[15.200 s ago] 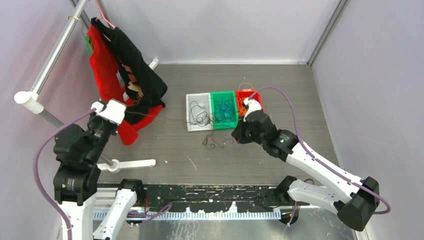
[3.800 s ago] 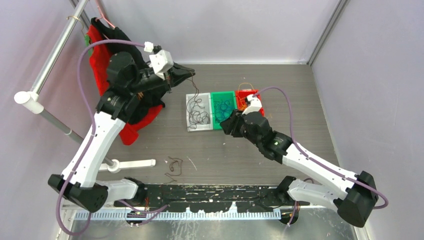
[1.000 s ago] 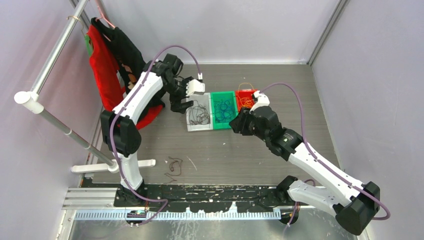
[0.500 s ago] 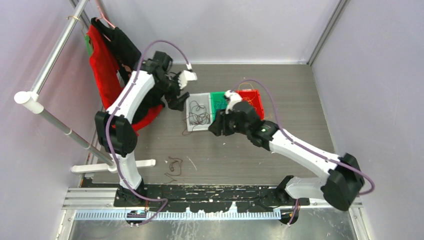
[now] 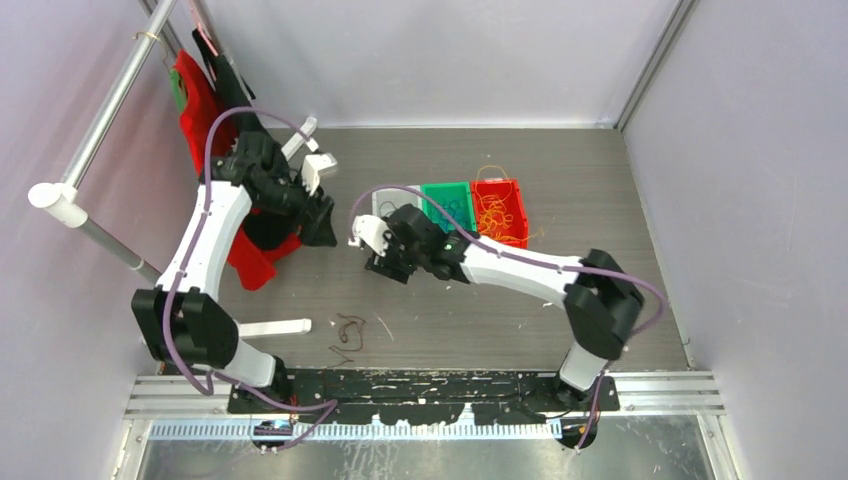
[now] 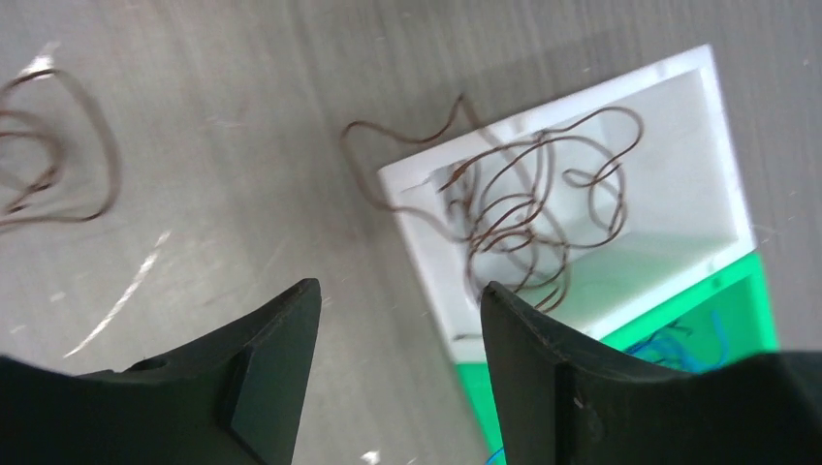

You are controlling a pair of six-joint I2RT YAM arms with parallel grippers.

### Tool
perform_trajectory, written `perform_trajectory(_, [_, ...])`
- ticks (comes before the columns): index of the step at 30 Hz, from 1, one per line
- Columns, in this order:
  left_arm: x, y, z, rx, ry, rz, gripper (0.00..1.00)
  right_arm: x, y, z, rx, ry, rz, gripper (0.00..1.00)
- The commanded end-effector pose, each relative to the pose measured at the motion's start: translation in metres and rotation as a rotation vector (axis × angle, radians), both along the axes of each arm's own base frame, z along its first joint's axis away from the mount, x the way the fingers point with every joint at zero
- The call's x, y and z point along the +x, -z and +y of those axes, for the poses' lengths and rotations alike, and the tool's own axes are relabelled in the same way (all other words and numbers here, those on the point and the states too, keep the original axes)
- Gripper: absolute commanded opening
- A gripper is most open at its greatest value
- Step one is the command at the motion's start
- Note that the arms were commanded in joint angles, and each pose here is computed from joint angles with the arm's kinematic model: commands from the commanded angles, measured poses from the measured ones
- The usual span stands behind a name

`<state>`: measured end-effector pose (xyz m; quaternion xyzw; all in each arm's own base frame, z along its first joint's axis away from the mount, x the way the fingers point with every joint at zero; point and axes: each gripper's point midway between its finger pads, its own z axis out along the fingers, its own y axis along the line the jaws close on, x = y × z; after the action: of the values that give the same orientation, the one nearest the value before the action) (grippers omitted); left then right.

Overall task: Untangle the cables
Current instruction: Place the cable in the bin.

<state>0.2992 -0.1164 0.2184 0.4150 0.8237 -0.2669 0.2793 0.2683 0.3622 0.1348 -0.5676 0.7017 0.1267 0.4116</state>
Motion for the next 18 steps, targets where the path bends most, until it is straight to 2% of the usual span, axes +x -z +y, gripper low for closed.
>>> perform_trajectory(1, [-0.021, 0.001, 0.0, -0.082, -0.025, 0.008, 0.85, 0.062, -0.028, 0.01, -0.013, 0.007, -0.129, 0.66])
perform_trajectory(4, [-0.031, 0.001, 0.001, -0.096, -0.028, -0.002, 0.83, 0.081, -0.031, 0.019, 0.044, 0.016, -0.079, 0.64])
perform_trajectory(12, [-0.04, -0.006, 0.007, -0.134, -0.049, -0.032, 0.82, 0.104, -0.009, 0.027, -0.026, -0.02, -0.027, 0.61])
perform_trajectory(18, [-0.048, -0.005, 0.005, -0.154, -0.018, -0.027, 0.81, 0.096, 0.006, 0.033, -0.034, -0.082, 0.043, 0.61])
